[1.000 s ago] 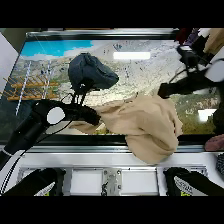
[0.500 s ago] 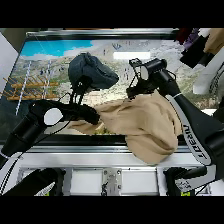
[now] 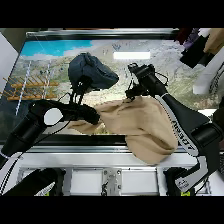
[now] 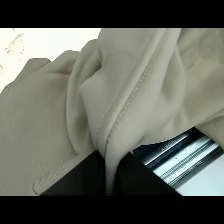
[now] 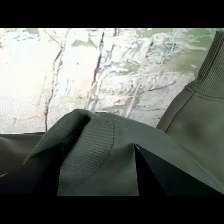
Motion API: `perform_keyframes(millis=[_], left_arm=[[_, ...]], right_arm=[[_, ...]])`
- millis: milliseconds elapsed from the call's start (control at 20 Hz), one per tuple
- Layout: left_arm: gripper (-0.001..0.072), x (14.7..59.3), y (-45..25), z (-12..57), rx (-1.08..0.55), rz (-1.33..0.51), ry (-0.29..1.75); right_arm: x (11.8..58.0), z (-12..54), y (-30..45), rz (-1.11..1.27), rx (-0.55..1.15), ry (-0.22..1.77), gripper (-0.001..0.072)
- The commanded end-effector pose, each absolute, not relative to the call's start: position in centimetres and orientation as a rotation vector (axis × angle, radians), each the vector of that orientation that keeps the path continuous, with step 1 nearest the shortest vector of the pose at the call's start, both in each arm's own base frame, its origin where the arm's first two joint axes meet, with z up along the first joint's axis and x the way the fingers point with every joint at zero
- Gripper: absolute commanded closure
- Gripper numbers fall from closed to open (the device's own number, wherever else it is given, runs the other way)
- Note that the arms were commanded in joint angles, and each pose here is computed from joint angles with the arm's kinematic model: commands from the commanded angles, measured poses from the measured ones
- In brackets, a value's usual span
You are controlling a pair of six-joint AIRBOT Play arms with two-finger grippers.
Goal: Fold the clothes and pants, and hang the long-sleeved shirts on hangers.
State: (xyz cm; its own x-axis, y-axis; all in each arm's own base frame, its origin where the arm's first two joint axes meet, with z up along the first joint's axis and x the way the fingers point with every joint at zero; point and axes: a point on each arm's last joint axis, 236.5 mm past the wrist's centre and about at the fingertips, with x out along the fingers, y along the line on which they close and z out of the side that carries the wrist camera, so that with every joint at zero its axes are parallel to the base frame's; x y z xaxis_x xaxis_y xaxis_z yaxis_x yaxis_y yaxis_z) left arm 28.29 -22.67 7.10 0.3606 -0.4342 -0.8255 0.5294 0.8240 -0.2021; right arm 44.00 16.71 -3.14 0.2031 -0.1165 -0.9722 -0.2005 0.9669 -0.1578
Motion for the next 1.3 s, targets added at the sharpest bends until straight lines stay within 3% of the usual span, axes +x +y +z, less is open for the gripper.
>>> perform_keyframes(millis=[0,250,350,450,650,900,1100,1200,1250], left_arm=[[0.0684,28.2,-22.7,7.1,0.106,-0.623,1.030],[0.0684,28.3,-22.7,7.1,0.106,-0.623,1.029],[0.0684,28.3,-22.6,7.1,0.106,-0.621,1.030],[0.0684,28.5,-21.9,7.3,0.100,-0.603,1.043],[0.0684,31.7,-17.5,10.1,0.022,-0.480,1.014],[0.0684,32.4,-16.2,9.6,-0.119,-0.479,1.038],[0.0684,32.3,-16.5,5.5,-0.135,-0.471,1.145],[0.0684,33.8,-17.9,5.8,-0.179,-0.495,1.158],[0.0640,34.6,-18.6,6.3,-0.199,-0.511,1.156]], right_arm=[[43.3,-4.0,14.6,0.005,-0.370,1.425,0.0227],[42.8,-3.1,10.2,-0.121,-0.555,1.460,0.0241],[42.8,-2.9,10.2,-0.093,-0.586,1.465,0.0499],[42.9,-2.0,10.3,-0.077,-0.588,1.443,0.0677],[42.2,5.1,11.6,-0.005,-0.467,1.303,0.0678],[32.7,13.5,15.9,0.296,-0.191,1.262,0.0678],[25.6,14.4,16.4,0.337,-0.061,1.266,0.0678],[24.8,13.8,16.2,0.322,-0.028,1.255,0.0678],[24.8,13.6,16.0,0.309,-0.031,1.256,0.0678]])
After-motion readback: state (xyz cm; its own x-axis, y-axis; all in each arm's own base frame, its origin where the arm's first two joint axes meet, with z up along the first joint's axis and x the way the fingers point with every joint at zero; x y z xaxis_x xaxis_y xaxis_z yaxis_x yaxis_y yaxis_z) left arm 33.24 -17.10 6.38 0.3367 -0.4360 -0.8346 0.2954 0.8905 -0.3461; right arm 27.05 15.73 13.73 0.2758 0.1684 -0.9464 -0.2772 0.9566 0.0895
